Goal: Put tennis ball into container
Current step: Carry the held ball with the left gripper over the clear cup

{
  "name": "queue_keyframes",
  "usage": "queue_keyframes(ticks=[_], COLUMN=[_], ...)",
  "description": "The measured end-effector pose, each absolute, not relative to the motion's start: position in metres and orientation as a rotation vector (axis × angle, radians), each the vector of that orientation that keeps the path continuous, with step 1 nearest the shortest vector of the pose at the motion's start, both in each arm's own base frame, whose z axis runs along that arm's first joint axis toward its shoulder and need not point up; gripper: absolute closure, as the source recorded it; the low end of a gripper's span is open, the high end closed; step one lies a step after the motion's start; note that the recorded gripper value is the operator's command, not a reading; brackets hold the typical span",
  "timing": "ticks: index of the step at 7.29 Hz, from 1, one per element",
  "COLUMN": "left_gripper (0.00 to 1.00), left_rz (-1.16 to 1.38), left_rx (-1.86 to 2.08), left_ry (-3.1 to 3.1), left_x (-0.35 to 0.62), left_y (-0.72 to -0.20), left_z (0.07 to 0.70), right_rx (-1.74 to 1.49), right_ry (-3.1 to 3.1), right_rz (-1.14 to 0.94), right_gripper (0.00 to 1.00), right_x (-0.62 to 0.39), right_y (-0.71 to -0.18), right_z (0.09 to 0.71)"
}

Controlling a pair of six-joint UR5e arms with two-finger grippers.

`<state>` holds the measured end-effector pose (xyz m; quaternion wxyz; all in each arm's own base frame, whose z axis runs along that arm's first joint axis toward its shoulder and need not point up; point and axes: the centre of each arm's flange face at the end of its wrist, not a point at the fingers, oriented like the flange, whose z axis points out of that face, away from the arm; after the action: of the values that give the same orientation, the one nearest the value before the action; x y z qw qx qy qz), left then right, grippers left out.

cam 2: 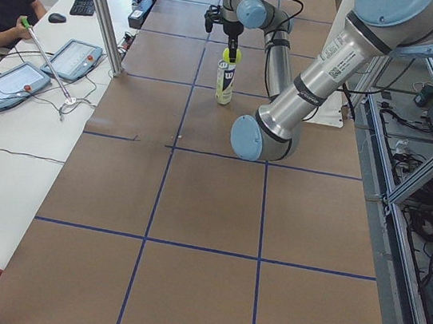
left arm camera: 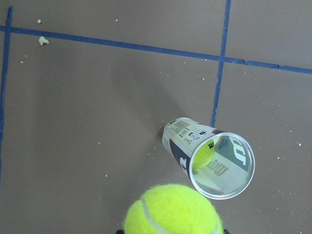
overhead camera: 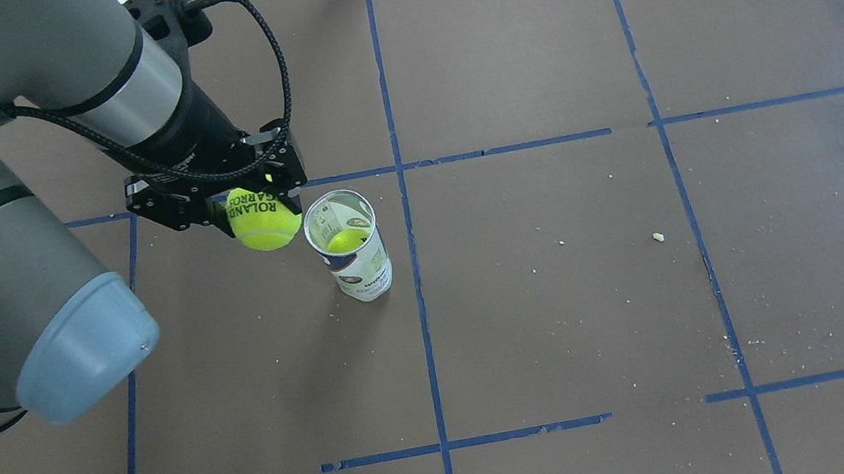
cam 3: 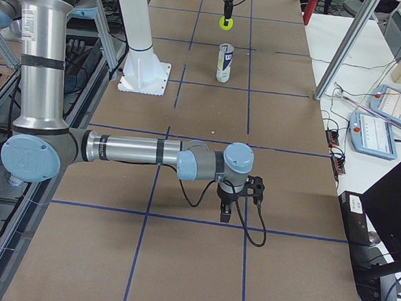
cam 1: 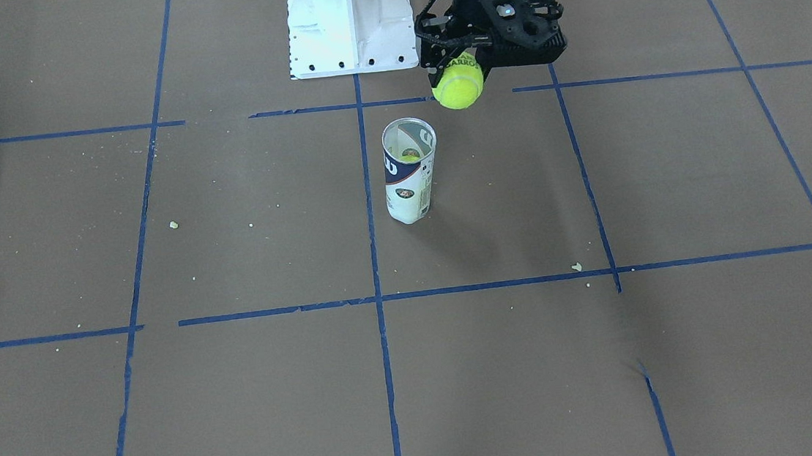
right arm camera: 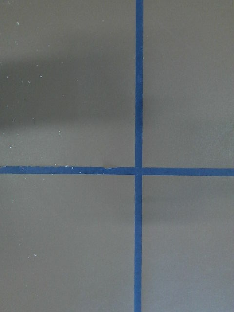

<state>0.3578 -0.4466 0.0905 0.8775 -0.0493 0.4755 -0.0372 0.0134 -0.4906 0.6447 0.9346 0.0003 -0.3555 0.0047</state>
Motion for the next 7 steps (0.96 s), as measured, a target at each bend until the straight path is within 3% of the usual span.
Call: queue_keyframes(ticks=[7], left_gripper=[1.0], left_rz=[-0.072], left_rx=[-0.123], left_ry=[1.061], left_x=[0.402], left_y=[-0.448], left_z=[0.092], right_rx=[0.001], right_ry=[-0.727], right_rz=[0.01], right_gripper=[0.0], right_x=[0.013], right_y=[-0.491], right_z=[0.645])
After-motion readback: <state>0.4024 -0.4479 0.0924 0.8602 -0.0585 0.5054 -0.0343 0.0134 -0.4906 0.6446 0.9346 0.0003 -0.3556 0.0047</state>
